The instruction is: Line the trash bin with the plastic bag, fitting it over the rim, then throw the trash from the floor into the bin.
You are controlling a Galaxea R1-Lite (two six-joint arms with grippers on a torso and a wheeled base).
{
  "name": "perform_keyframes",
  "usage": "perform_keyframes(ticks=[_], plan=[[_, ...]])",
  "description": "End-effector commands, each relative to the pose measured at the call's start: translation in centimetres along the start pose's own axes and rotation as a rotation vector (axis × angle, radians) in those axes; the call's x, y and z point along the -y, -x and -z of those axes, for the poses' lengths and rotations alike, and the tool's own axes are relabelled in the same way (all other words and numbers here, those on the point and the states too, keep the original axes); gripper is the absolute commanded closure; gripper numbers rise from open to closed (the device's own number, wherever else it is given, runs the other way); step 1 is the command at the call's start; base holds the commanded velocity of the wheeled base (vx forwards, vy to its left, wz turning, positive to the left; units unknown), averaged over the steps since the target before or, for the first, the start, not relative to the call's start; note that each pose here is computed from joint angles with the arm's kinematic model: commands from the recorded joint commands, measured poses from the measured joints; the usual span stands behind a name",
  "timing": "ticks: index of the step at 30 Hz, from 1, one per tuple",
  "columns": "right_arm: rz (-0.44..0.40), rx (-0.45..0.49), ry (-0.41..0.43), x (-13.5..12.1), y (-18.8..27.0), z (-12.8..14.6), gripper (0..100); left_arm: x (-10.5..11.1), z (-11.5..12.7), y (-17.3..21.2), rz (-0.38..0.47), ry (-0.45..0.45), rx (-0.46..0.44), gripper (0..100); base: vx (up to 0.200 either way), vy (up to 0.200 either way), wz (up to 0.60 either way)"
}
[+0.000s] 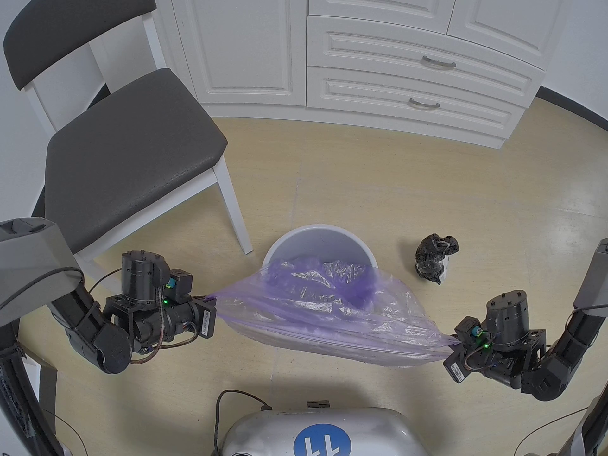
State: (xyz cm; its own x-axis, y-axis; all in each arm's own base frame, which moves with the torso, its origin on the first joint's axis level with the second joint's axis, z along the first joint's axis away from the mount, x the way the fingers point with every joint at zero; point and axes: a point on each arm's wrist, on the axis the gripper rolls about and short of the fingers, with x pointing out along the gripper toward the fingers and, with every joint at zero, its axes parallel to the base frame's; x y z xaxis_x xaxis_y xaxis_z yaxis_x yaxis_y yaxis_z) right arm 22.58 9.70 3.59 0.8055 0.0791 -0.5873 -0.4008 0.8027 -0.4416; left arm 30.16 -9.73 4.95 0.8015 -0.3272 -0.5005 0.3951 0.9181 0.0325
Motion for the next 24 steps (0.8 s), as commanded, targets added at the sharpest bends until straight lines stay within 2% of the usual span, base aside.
perform_keyframes(ticks=[1, 5, 9, 12, 20, 24], plan=[[-0.028, -0.046, 0.019, -1.5, -2.5, 0.6, 100, 1.3, 1.8, -2.3, 0.027, -0.016, -0.046, 100, 0.000, 0.000, 0.00], [-0.013, -0.012, -0.008, -2.1, -4.1, 0.5, 100, 1.8, 2.5, -3.9, 0.001, -0.023, -0.016, 100, 0.000, 0.000, 0.00], [0.010, 0.045, -0.030, -3.2, -6.2, 1.3, 100, 3.1, 3.7, -5.9, -0.090, -0.048, 0.035, 100, 0.000, 0.000, 0.00], [0.022, 0.070, -0.034, -3.5, -7.0, 1.8, 100, 3.1, 3.5, -6.5, -0.137, -0.045, 0.062, 100, 0.000, 0.000, 0.00], [0.060, 0.087, -0.045, -3.0, -6.6, 1.5, 100, 2.7, 2.8, -5.6, -0.141, -0.043, 0.079, 100, 0.000, 0.000, 0.00], [0.075, 0.098, -0.055, -2.3, -6.1, 1.3, 100, 1.9, 2.8, -5.2, -0.153, -0.040, 0.069, 100, 0.000, 0.000, 0.00]])
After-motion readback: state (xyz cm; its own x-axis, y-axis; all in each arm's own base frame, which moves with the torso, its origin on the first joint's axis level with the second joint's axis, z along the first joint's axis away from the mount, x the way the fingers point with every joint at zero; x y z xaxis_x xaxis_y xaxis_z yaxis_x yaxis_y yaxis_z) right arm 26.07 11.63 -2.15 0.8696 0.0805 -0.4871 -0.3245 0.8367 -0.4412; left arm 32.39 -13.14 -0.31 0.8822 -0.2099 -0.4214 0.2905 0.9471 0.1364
